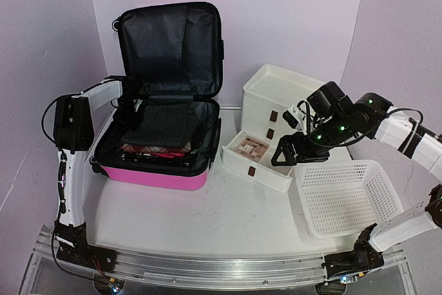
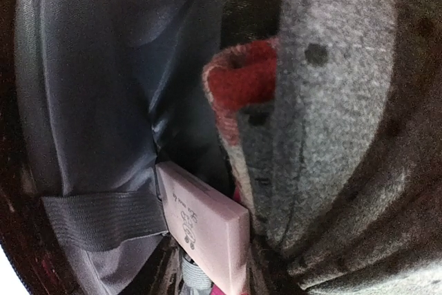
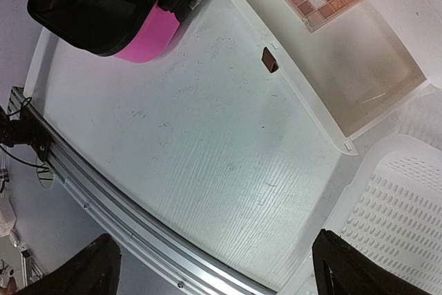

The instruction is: Open, take out, and arrange the luggage

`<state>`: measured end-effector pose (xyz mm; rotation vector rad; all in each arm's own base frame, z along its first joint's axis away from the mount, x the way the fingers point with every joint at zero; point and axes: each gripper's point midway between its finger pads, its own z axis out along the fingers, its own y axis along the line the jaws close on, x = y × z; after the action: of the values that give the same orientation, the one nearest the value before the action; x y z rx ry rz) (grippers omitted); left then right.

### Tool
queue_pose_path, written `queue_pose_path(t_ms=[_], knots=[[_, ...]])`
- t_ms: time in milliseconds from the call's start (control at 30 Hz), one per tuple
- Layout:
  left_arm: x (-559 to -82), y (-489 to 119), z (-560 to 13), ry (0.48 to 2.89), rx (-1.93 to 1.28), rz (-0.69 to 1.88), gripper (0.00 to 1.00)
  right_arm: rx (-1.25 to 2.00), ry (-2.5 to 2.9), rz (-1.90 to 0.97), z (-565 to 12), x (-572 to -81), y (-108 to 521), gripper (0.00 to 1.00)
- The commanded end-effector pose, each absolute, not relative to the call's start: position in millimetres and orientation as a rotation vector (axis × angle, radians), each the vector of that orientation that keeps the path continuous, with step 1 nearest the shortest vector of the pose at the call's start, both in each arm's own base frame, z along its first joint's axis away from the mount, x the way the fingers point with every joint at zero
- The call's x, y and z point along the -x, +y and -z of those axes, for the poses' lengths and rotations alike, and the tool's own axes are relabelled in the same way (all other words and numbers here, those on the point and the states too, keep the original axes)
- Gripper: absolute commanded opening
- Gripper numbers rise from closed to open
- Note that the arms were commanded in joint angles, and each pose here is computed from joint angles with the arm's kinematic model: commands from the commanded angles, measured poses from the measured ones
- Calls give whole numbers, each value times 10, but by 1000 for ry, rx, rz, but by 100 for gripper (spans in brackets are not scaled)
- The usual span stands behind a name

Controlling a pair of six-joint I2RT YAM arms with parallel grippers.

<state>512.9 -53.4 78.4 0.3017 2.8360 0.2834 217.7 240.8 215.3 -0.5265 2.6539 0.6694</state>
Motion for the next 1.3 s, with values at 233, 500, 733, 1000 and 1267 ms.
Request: queue_pose_path(t_ms=[233, 500, 733, 1000, 1267], knots=[[-5102, 162, -919, 2789, -116, -706, 31, 520, 2621, -715, -2210, -2194, 2468, 98], [-5050, 432, -1124, 2739, -13, -815, 35, 515, 2635, -735, -2206, -2204, 2508, 98], [-5016, 466, -1150, 2756, 6, -744, 33, 510, 2640, -740, -2201, -2202, 2518, 98], [-5039, 90, -925, 2843, -40, -410, 39, 504, 2653, -755, -2187, -2193, 2539, 98], [-5015, 24, -829, 2873, -12, -351, 31, 501, 2639, -744, -2207, -2165, 2489, 98]])
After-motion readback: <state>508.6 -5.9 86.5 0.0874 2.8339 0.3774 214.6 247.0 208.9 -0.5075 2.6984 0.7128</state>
